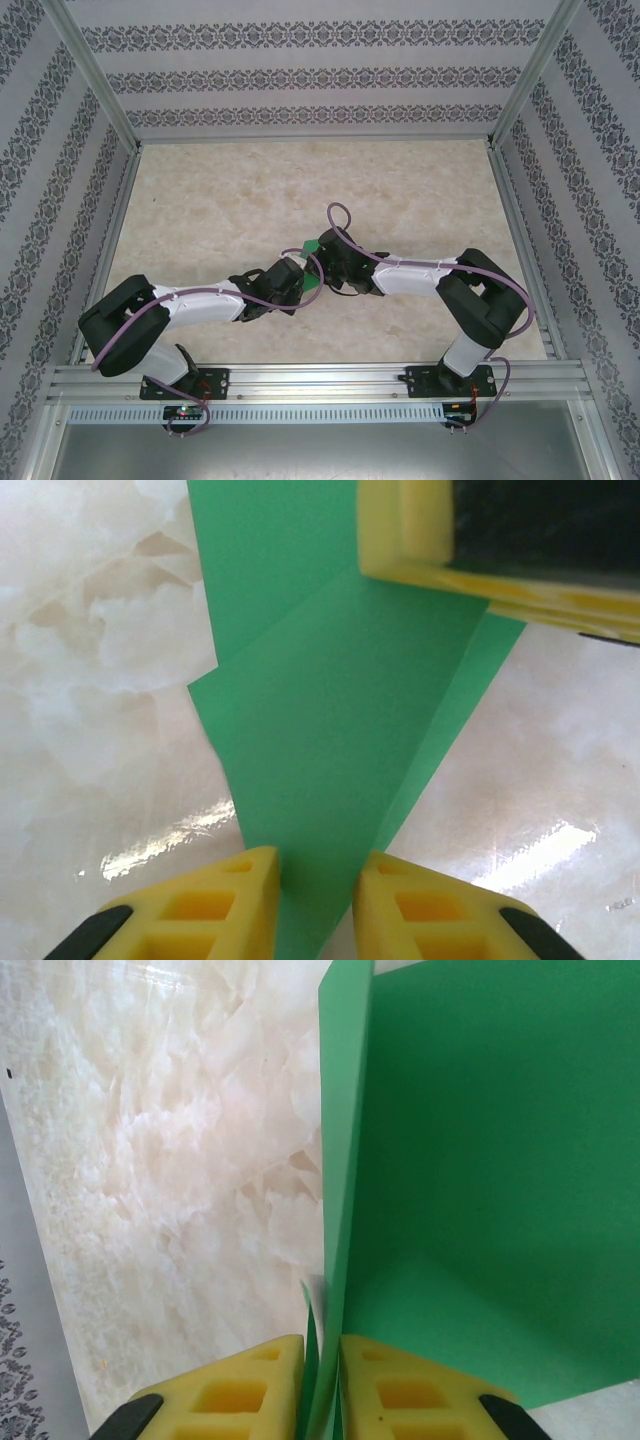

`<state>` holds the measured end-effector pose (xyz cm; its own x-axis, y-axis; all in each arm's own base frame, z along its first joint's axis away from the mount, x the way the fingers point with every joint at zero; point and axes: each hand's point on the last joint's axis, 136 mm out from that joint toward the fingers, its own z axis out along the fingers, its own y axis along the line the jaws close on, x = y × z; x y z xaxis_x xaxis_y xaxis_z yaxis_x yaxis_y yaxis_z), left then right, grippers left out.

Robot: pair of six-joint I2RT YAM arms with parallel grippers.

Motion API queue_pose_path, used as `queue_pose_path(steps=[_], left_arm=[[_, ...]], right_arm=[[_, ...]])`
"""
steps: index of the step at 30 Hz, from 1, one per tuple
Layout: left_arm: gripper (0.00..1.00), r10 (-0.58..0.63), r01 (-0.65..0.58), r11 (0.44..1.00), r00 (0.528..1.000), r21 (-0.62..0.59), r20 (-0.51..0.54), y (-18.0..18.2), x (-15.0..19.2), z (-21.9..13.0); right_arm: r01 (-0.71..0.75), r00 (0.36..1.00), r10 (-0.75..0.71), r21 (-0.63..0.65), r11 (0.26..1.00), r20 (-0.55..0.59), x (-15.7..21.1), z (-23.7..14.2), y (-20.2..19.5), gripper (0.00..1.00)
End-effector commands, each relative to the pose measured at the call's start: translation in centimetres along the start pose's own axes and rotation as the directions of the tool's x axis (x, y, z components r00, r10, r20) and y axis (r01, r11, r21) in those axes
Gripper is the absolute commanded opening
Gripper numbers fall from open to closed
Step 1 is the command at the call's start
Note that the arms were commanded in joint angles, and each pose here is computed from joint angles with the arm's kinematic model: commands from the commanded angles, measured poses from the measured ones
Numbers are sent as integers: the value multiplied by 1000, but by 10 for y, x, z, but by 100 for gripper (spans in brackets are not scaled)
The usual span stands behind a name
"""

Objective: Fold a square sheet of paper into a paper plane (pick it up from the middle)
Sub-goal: Fourth fold the wing at the center of the table.

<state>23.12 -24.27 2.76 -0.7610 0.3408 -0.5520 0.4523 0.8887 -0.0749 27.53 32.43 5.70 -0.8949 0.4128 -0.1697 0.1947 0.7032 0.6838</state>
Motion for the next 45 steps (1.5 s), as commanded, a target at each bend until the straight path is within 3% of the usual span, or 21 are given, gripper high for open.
queue_pose_path(steps=[1, 10, 19, 25, 36, 45], left_arm=[[26, 33, -33, 999, 999, -21, -2, 0, 0, 0], [6, 26, -26, 1000, 1000, -18, 1, 0, 0, 0], [3, -134, 133, 985, 991, 110, 5, 1, 0, -4], [3, -250, 246, 946, 968, 209, -8, 2, 1, -5], [3, -345, 349, 872, 936, 344, -76, 5, -3, -9], [4, -376, 400, 825, 916, 400, -139, 9, -8, -9]], right_arm=[[18, 1000, -18, -14, 1000, -3, -3, 0, 8, 17], [51, 999, -51, -38, 998, 9, -5, -8, 15, 22], [137, 988, -130, -88, 987, 90, -21, -53, 16, 40], [211, 975, -200, -112, 971, 101, -28, -73, 21, 43], [304, 947, -316, -152, 940, -60, 2, -35, 40, 31], [296, 938, -325, -206, 933, -120, 15, 0, 54, 20]])
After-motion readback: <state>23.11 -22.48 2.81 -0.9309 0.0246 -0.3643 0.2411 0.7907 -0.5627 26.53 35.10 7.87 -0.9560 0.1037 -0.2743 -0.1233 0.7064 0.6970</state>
